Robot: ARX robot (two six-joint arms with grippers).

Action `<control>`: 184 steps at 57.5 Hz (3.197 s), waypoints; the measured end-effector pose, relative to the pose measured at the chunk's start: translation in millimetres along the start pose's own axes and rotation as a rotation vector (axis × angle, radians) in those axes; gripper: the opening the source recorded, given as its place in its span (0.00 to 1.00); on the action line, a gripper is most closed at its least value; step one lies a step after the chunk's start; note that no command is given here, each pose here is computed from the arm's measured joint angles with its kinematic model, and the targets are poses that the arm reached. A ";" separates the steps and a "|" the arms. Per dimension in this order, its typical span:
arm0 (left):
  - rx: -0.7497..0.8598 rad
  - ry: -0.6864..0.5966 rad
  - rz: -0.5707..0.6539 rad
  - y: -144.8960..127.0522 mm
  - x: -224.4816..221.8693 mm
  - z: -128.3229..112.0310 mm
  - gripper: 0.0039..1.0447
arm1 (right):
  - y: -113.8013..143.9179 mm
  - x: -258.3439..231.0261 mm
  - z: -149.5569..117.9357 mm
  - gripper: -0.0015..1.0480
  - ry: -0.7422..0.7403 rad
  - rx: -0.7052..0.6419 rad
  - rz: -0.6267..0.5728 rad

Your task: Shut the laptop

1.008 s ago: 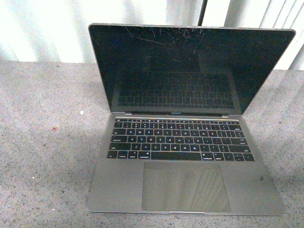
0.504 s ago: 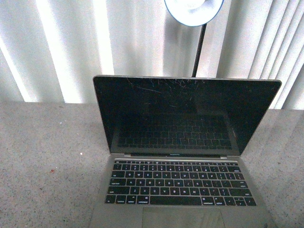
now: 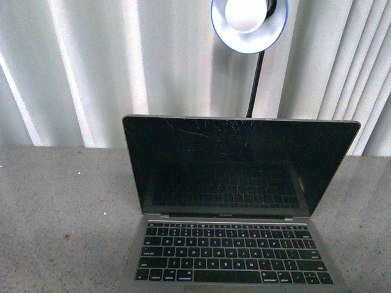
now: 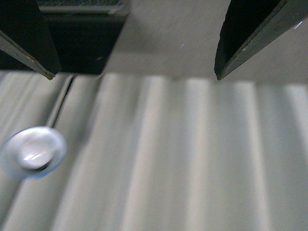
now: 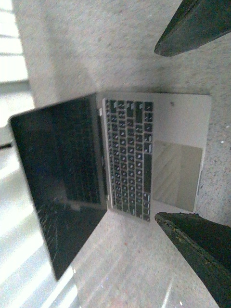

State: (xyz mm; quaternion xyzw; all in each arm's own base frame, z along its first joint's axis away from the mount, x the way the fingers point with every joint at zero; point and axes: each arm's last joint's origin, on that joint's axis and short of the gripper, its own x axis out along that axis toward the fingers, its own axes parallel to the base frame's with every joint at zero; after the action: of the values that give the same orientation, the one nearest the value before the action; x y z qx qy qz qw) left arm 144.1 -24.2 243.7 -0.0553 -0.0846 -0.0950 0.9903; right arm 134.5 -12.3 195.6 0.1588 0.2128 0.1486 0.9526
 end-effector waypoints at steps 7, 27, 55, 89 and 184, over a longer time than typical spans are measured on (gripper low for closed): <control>0.021 -0.009 -0.182 -26.1 58.3 7.0 0.94 | -16.1 20.8 46.6 0.93 -0.047 -0.184 0.032; 0.346 0.087 -0.225 -71.1 171.3 -5.4 0.94 | -28.1 70.3 110.6 0.93 0.012 -0.825 0.096; 0.541 0.285 -0.254 -81.5 219.2 -36.2 0.94 | -3.3 128.8 141.5 0.83 0.040 -1.017 0.216; 0.704 0.421 -0.324 -81.4 252.6 -58.2 0.03 | 10.6 177.9 151.9 0.03 0.178 -1.273 0.310; 0.810 0.560 -0.510 -70.2 217.6 -66.8 0.03 | 24.4 181.9 112.9 0.03 0.368 -1.317 0.437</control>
State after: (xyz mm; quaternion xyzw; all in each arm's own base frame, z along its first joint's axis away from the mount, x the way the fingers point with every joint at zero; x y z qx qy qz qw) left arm 351.3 -140.1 223.6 0.3795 0.1416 -0.3026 0.8628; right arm 337.7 46.5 236.3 -0.4378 0.1996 0.4579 0.7475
